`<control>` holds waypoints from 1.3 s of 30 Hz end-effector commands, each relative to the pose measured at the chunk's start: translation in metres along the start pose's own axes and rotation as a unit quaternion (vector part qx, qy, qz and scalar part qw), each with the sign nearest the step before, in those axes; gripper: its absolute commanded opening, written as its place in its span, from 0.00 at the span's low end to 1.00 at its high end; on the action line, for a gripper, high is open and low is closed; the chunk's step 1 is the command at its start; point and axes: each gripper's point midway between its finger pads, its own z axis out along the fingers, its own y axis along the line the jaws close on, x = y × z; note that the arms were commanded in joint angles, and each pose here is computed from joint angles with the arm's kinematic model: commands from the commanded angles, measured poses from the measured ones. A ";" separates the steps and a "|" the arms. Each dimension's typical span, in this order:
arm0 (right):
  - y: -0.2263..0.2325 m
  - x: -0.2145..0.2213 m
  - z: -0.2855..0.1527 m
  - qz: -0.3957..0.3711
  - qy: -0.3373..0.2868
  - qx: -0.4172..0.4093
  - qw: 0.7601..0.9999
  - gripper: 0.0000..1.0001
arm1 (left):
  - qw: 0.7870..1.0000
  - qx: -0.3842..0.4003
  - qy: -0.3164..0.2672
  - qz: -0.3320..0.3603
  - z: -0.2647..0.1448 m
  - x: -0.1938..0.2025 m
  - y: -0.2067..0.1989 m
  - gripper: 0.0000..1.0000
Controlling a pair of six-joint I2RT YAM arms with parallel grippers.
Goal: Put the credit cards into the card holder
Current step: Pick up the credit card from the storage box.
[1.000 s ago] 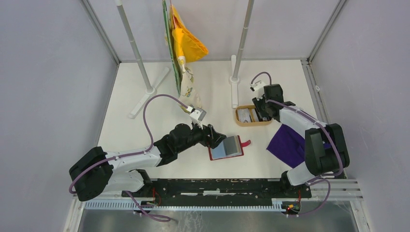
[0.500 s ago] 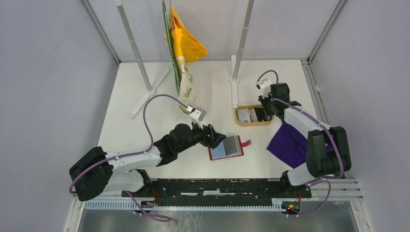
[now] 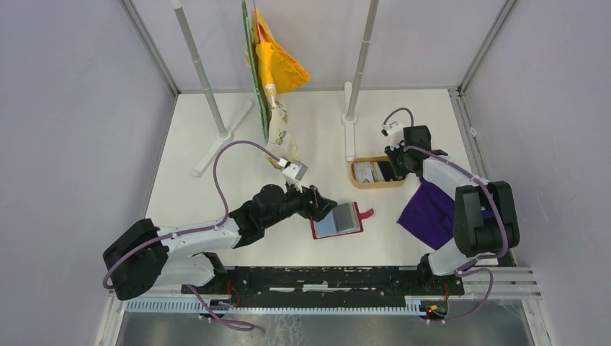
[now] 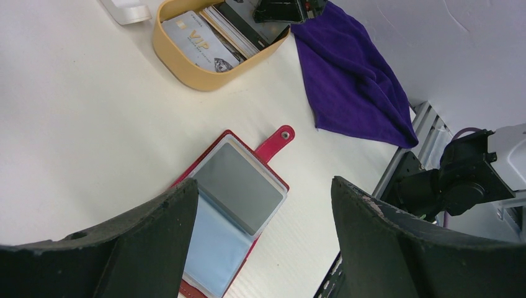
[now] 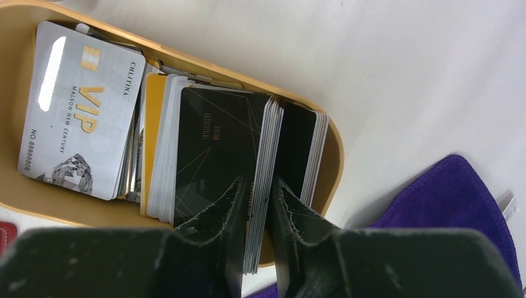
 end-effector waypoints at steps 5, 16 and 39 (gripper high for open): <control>-0.008 -0.021 -0.010 0.030 -0.035 -0.010 0.999 0.15 | 1.000 0.019 -0.024 -0.005 -0.003 -0.014 -0.009 0.84; 0.010 -0.041 -0.025 0.094 -0.102 -0.116 0.984 0.08 | 0.999 0.020 -0.025 -0.006 -0.003 -0.015 -0.010 0.84; 0.069 -0.050 -0.023 0.217 -0.133 -0.329 0.909 0.09 | 0.999 0.029 -0.019 -0.008 -0.001 -0.014 -0.015 0.83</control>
